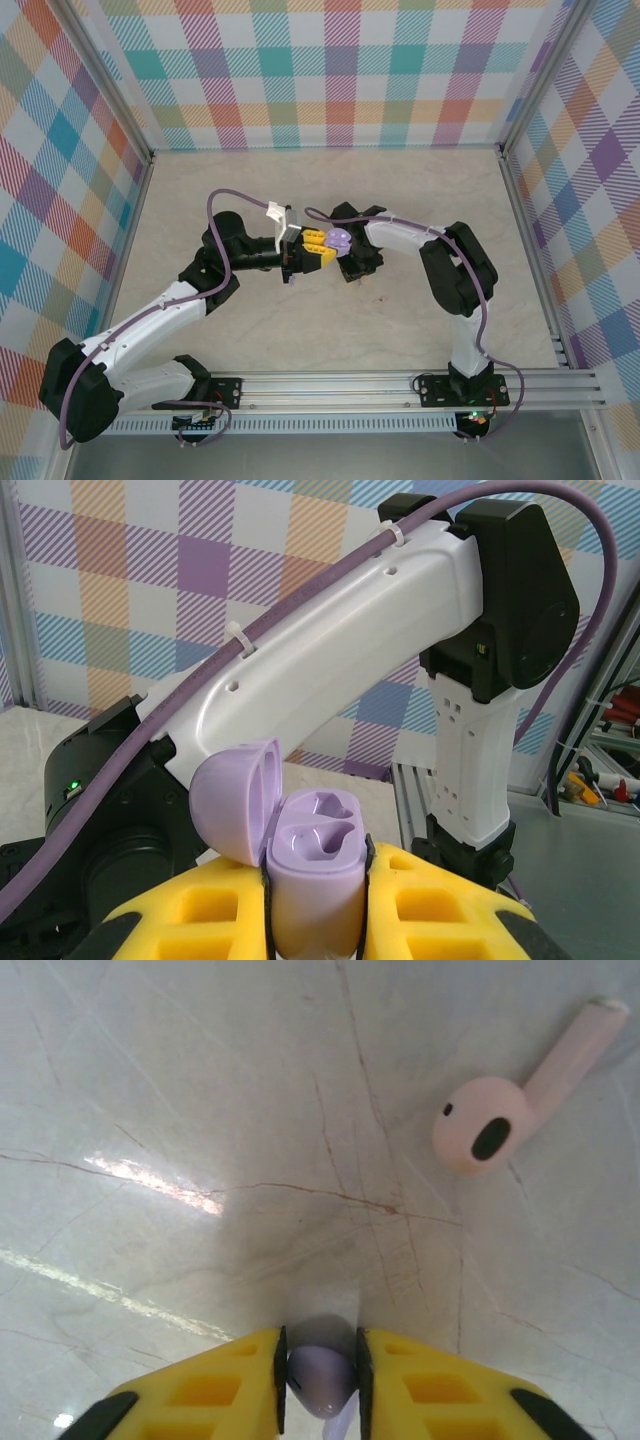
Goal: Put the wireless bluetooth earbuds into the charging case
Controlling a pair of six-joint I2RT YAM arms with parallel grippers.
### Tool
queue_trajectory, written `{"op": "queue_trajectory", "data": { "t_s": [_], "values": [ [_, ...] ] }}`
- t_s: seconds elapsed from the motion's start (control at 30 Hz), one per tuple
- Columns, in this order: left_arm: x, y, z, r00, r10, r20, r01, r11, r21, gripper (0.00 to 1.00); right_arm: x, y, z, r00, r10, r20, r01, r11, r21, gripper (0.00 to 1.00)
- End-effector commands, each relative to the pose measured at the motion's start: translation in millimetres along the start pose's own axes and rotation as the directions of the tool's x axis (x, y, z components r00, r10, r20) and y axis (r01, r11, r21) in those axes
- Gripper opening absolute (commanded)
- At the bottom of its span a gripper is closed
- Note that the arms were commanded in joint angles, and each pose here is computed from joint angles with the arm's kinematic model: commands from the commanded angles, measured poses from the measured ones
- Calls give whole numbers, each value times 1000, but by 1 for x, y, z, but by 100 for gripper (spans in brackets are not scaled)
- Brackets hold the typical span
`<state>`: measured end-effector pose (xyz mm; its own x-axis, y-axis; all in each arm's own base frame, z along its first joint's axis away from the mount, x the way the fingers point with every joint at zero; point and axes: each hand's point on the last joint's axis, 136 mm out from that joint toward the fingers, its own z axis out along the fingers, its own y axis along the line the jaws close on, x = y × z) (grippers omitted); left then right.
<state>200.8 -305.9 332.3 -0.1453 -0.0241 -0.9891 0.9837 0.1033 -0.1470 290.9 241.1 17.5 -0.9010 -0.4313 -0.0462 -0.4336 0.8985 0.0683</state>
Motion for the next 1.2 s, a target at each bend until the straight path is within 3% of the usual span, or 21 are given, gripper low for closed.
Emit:
{"op": "queue_trajectory", "data": {
  "t_s": [0.0,0.17,0.6,1.17],
  "values": [
    [-10,-2,1,999,34,18,-34,999,7,18,-2,-2,-7,1000,-30,-1,30,999,14,33],
    [-10,-2,1,999,33,16,-33,999,8,18,5,-8,-11,998,60,-34,-59,997,53,45],
    [-10,-2,2,999,34,16,-35,999,11,18,6,-1,-3,981,184,-58,-180,982,65,41],
    [-9,-1,2,999,35,12,-35,999,11,18,11,-5,6,970,226,-91,-216,970,107,36]
  ]
}}
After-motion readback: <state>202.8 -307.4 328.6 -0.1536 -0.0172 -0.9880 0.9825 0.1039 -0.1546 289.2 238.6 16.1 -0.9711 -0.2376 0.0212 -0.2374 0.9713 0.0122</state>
